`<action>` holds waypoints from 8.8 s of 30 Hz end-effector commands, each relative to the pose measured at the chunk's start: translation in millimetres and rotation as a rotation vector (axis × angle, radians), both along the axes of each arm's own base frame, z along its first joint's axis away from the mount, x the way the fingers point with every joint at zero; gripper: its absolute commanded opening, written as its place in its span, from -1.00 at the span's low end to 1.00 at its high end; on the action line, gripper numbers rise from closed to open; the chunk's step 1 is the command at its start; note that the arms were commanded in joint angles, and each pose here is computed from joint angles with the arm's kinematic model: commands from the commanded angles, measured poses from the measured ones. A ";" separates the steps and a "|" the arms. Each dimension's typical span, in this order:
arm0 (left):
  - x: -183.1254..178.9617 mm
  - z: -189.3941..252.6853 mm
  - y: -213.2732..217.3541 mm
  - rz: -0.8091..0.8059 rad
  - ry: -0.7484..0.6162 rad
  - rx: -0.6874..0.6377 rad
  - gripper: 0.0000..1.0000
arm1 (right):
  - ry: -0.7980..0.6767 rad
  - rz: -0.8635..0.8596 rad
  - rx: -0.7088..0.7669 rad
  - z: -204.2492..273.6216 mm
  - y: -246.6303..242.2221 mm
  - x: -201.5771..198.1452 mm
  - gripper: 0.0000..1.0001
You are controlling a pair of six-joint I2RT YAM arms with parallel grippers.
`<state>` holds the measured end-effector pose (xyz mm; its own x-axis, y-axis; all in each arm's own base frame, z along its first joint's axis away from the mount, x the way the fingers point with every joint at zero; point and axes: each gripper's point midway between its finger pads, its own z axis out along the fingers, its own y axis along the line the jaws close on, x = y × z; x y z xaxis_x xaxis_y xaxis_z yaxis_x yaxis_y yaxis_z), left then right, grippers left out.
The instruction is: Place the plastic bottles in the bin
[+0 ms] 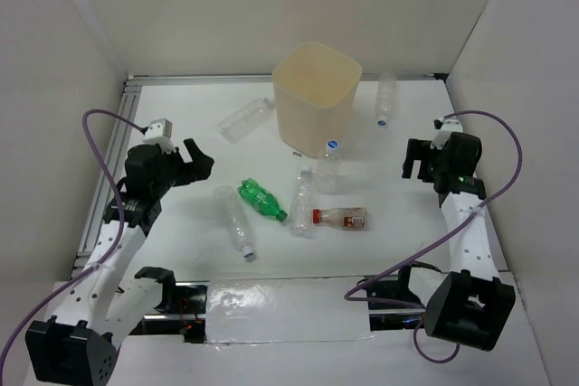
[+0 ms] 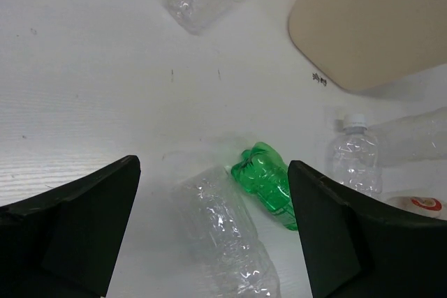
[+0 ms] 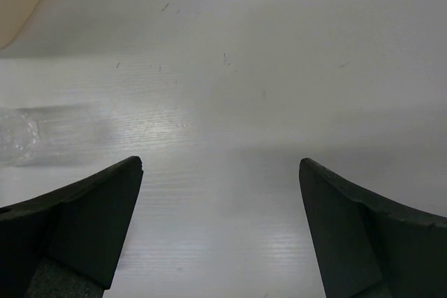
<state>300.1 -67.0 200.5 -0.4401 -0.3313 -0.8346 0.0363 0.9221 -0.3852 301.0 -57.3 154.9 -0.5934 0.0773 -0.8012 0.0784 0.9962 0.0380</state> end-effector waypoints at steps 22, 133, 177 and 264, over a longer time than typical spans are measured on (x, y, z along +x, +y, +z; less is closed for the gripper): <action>-0.8 8.7 -27.1 -0.167 -0.011 -0.041 0.97 | -0.037 0.113 0.146 -19.4 -24.9 212.0 1.00; 246.1 -72.4 -72.5 -0.488 -0.020 0.456 0.96 | -0.375 0.809 -0.334 194.8 118.4 53.9 1.00; 155.7 267.5 -227.1 -0.548 -0.689 -0.219 -0.51 | -0.175 0.876 0.143 57.7 137.1 -9.7 1.00; -85.5 -144.9 -96.8 0.178 0.365 0.041 1.00 | -0.668 1.051 0.074 283.8 267.0 131.9 1.00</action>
<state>208.1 -157.1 58.3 -0.6541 -0.4053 -0.6386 -0.2784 0.9140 -0.2950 468.4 218.8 361.6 -0.0367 -0.1678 -0.9851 -0.8111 0.5808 -0.0687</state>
